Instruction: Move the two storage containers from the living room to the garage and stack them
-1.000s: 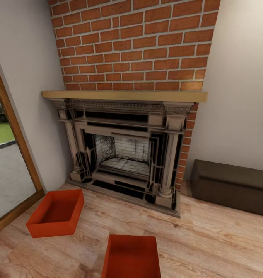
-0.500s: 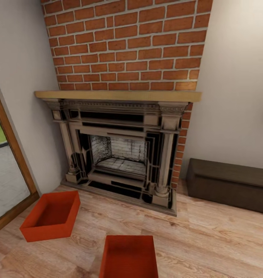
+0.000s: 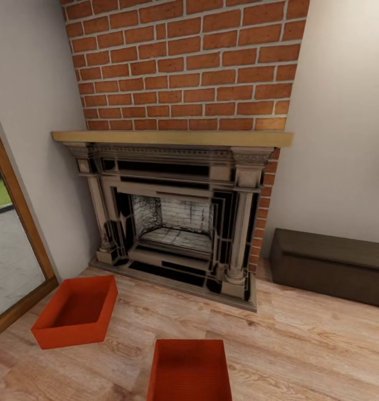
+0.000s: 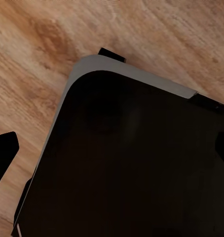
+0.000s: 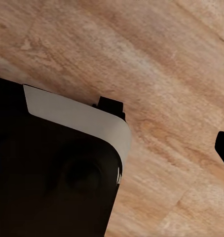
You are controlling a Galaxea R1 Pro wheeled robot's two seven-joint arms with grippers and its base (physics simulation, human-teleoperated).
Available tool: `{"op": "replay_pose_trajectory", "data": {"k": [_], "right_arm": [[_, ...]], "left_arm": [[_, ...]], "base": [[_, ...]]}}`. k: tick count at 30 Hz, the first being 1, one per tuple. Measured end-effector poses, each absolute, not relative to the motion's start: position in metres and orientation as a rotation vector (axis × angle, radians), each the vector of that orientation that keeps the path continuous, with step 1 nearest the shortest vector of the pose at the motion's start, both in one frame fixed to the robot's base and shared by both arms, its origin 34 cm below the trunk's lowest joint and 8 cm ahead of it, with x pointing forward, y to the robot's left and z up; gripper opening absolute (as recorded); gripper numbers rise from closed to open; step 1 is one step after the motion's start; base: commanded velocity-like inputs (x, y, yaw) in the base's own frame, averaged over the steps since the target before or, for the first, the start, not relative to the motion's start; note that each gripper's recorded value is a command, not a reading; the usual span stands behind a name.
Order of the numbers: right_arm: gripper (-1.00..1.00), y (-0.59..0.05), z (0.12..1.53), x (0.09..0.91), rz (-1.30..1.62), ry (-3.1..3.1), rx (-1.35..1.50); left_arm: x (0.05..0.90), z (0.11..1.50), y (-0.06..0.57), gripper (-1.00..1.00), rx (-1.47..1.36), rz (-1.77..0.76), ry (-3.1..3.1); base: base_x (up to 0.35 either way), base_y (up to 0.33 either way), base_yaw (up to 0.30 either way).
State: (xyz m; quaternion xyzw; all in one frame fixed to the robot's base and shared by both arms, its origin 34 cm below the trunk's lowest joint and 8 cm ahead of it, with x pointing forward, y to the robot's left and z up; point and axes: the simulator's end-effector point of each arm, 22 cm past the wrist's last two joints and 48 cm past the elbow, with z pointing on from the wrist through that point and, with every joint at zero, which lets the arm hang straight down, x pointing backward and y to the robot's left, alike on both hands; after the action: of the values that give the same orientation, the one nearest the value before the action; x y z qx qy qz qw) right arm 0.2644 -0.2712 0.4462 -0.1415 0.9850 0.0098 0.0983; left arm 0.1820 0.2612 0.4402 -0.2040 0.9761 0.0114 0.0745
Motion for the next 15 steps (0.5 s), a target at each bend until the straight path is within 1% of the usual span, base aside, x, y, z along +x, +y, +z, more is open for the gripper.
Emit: {"op": "replay_pose_trajectory", "data": {"k": [10, 15], "right_arm": [[1.0, -0.2694, 0.4461, 0.2644, 0.032, 2.914, -0.419], [1.0, -0.2689, 0.4461, 0.2647, 0.033, 2.913, -0.419]], "left_arm": [[0.1818, 0.4402, 0.2614, 1.0, -0.611, 0.034, 2.93], [0.1818, 0.4401, 0.2614, 1.0, -0.612, 0.035, 2.93]], "base": [[0.0, 0.021, 0.0], [-0.09, 0.001, 0.0]]}}
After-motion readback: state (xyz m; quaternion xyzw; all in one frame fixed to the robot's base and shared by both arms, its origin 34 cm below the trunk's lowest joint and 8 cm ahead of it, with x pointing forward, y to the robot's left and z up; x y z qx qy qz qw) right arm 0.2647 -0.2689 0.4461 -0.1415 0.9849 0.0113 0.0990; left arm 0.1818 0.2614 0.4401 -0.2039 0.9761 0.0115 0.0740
